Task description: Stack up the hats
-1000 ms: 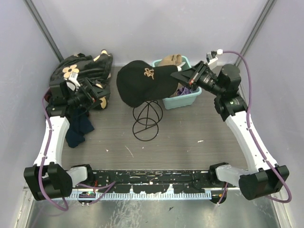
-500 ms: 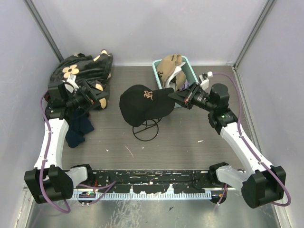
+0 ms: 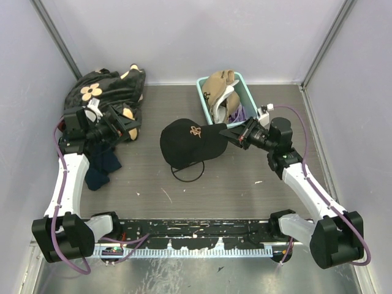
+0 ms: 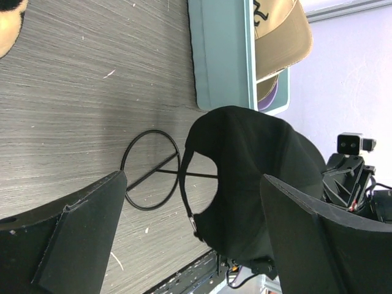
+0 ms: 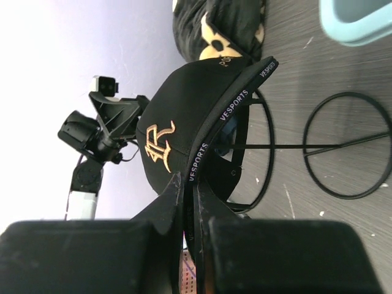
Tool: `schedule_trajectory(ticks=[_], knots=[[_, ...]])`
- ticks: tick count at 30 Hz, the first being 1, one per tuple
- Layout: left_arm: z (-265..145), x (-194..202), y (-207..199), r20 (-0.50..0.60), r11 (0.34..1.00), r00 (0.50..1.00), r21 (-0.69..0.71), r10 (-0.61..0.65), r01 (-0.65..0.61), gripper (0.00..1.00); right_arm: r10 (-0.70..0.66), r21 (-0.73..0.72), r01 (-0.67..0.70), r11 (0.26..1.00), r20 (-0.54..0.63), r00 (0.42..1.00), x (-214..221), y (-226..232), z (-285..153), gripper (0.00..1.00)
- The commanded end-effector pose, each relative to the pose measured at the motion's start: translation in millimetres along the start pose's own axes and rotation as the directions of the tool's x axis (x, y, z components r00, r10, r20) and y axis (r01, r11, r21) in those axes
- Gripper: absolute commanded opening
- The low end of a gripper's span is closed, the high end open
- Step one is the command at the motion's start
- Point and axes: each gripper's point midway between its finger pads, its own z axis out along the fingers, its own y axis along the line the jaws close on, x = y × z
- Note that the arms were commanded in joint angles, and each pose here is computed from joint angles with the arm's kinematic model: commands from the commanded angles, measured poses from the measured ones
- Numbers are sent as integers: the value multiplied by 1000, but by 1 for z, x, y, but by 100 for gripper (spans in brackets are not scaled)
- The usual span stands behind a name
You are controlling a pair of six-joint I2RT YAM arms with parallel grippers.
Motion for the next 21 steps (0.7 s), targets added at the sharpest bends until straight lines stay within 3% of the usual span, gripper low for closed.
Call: schedule_trajectory(ticks=[1,10,15,18,21], knots=[[1,4,3,-8,1000,1000,12,7,-7,98,-95,-26,95,995,17,995,-3,2,-12,1],[6,10,11,-32,1000,999,12,-10,10,98,-128,75,128,989,-2,992,2,-34,-16,11],[8,17,18,-43,1000,999,7,-19,19,98,-145,124,146,981,-16,989,6,-50,-18,27],[10,19,21,-50,1000,998,5,-23,23,98,-159,145,159,977,-11,987,5,-54,-19,44],[10,18,21,-49,1000,999,6,-22,23,98,-173,168,173,970,-14,985,3,-58,-18,48]])
